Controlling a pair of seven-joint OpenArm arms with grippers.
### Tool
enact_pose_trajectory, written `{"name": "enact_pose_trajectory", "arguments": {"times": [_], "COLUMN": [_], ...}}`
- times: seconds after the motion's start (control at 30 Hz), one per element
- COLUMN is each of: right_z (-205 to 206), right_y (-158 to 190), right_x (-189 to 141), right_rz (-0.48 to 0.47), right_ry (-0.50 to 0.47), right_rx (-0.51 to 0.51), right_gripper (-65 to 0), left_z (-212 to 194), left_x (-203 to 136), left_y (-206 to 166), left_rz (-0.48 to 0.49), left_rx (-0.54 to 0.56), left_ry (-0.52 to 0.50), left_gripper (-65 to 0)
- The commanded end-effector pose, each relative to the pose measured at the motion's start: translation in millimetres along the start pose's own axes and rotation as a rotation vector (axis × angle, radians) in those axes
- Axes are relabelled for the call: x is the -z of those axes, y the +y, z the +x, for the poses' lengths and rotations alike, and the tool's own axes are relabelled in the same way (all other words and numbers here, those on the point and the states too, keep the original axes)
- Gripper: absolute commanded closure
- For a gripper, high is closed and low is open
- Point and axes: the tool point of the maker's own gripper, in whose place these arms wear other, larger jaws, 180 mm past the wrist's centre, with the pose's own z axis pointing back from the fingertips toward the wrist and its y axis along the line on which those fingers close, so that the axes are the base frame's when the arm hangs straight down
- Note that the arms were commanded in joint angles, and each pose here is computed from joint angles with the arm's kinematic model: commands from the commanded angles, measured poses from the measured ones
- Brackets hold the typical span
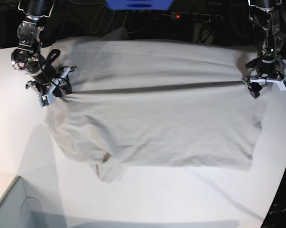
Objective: Layout the t-shirt on the table in an organized manner, then fold the t-shirt properly
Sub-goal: 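Pull the shirt edge with both grippers to stretch it flat, then grasp the shirt hem corner with the right gripper and drag it outward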
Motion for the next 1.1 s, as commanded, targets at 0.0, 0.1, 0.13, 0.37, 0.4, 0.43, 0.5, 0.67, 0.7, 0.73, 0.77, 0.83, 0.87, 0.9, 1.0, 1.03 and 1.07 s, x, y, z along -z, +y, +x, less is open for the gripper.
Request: {"name": "enact_pose_trajectory", "arguments": {"times": [0.0,0.1,0.13,0.37,0.4,0.43,0.5,0.67,0.7,0.73,0.77,0.83,0.87,0.9,1.0,1.03,1.07], "right_z": [-13,-21,-24,-20,-10,0,25,112,124,142,157,186,197,207,228,233,238], "right_y": [-4,-1,1,9,9,8,6,-12,-17,-23,-29,-38,-42,-43,-43,-42,-40], "right_x": [-5,-13,-16,-55,-61,-66,-71,-55,-48,-41,-32,-12,0,15,54,64,72], "right_rz": [-0.016,-0.018,-0.018,-0.044,-0.056,-0.065,-0.086,-0.138,-0.144,-0.152,-0.155,-0.141,-0.125,-0.098,-0.002,0.027,0.056], "right_ry": [0.051,0.064,0.066,0.041,0.019,-0.005,-0.062,-0.225,-0.226,-0.235,-0.236,-0.234,-0.224,-0.214,-0.177,-0.169,-0.168], "right_rx": [-0.017,-0.028,-0.031,-0.136,-0.16,-0.179,-0.215,-0.246,-0.24,-0.234,-0.223,-0.189,-0.166,-0.135,-0.043,-0.016,0.01], "right_gripper": [-22.3,-22.3,-22.3,-22.1,-22.2,-22.3,-22.4,-22.6,-22.6,-22.7,-22.7,-24.9,-26.7,-28.7,-35.6,-37.0,-38.3], "left_z": [14,30,34,84,87,88,85,41,35,29,23,13,8,2,-4,-4,-5], "left_x": [-4,-15,-19,-38,-37,-36,-23,14,19,24,27,33,34,35,36,35,35], "left_y": [-7,-19,-23,-65,-68,-72,-84,-77,-74,-70,-66,-60,-56,-51,-46,-46,-46], "left_rz": [-0.03,-0.069,-0.081,-0.188,-0.194,-0.2,-0.211,-0.155,-0.142,-0.128,-0.114,-0.091,-0.081,-0.068,-0.055,-0.056,-0.055], "left_rx": [0.007,0.025,0.028,0.035,0.03,0.033,0.015,-0.007,-0.014,-0.018,-0.023,-0.03,-0.031,-0.032,-0.03,-0.03,-0.029], "left_ry": [-0.036,-0.082,-0.095,-0.228,-0.237,-0.24,-0.227,-0.098,-0.079,-0.061,-0.043,-0.015,-0.001,0.015,0.031,0.03,0.031], "left_gripper": [-58.2,-58.2,-58.2,-58.2,-58.2,-58.2,-58.2,-58.4,-58.4,-58.4,-58.4,-58.4,-58.3,-58.3,-58.2,-58.2,-58.2]}}
